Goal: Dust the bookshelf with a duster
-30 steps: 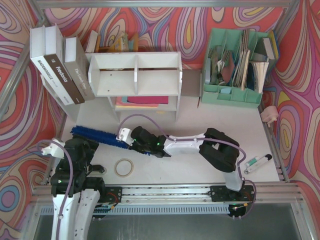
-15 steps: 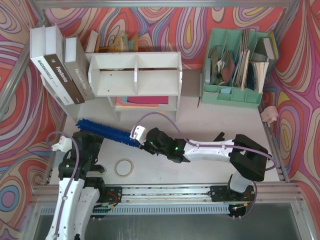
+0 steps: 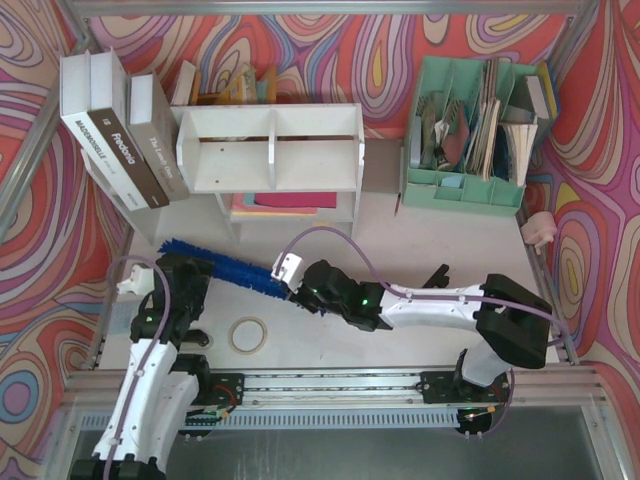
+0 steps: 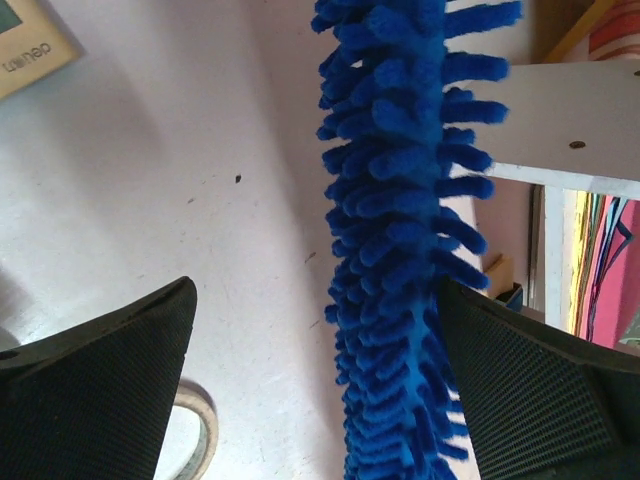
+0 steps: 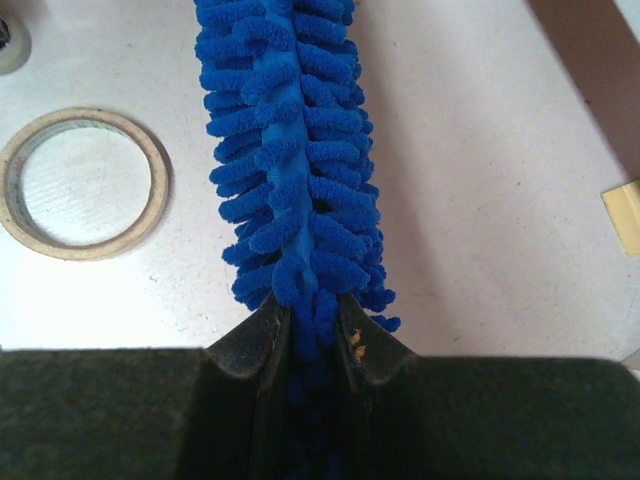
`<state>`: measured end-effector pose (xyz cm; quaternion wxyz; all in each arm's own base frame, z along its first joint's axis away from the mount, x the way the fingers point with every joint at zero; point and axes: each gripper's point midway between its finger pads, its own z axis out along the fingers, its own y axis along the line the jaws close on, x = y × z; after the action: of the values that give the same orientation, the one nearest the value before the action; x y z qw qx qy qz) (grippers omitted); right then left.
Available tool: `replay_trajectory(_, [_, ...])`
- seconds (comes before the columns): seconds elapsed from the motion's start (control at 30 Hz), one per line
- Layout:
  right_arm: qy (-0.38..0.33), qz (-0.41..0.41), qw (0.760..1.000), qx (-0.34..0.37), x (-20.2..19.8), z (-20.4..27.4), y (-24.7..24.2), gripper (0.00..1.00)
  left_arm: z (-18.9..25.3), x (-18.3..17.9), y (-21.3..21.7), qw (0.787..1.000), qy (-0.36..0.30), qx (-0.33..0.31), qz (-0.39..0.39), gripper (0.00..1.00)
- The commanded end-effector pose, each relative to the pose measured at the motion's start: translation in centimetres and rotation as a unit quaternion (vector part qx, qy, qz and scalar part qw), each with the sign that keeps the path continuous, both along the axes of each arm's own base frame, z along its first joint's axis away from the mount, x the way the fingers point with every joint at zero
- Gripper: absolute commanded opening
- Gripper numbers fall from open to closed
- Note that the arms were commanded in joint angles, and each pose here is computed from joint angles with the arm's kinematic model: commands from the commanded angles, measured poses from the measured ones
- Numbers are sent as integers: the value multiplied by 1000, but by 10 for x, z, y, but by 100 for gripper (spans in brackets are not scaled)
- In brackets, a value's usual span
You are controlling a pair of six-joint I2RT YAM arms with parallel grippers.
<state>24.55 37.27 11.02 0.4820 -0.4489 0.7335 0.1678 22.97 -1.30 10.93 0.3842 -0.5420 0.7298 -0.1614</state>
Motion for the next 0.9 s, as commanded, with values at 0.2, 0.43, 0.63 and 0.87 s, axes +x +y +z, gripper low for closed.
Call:
replay_trajectory(0.2, [-20,17,998,59,-14,37,20,0,-6,31,-3,1000,-27,-6,-2,87])
replay_trajectory(0.43, [-21,27,997,65,-19,39,32,0,-12,36,-8,1000,-18,-11,-18,63])
replay_trajectory(0.63, [-19,25,997,64,-19,37,36,0,1,27,1,1000,-16,15,-9,18])
replay_trajectory(0.87, [-16,29,999,37,-25,36,20,39,43,12,16,998,-25,51,10,0])
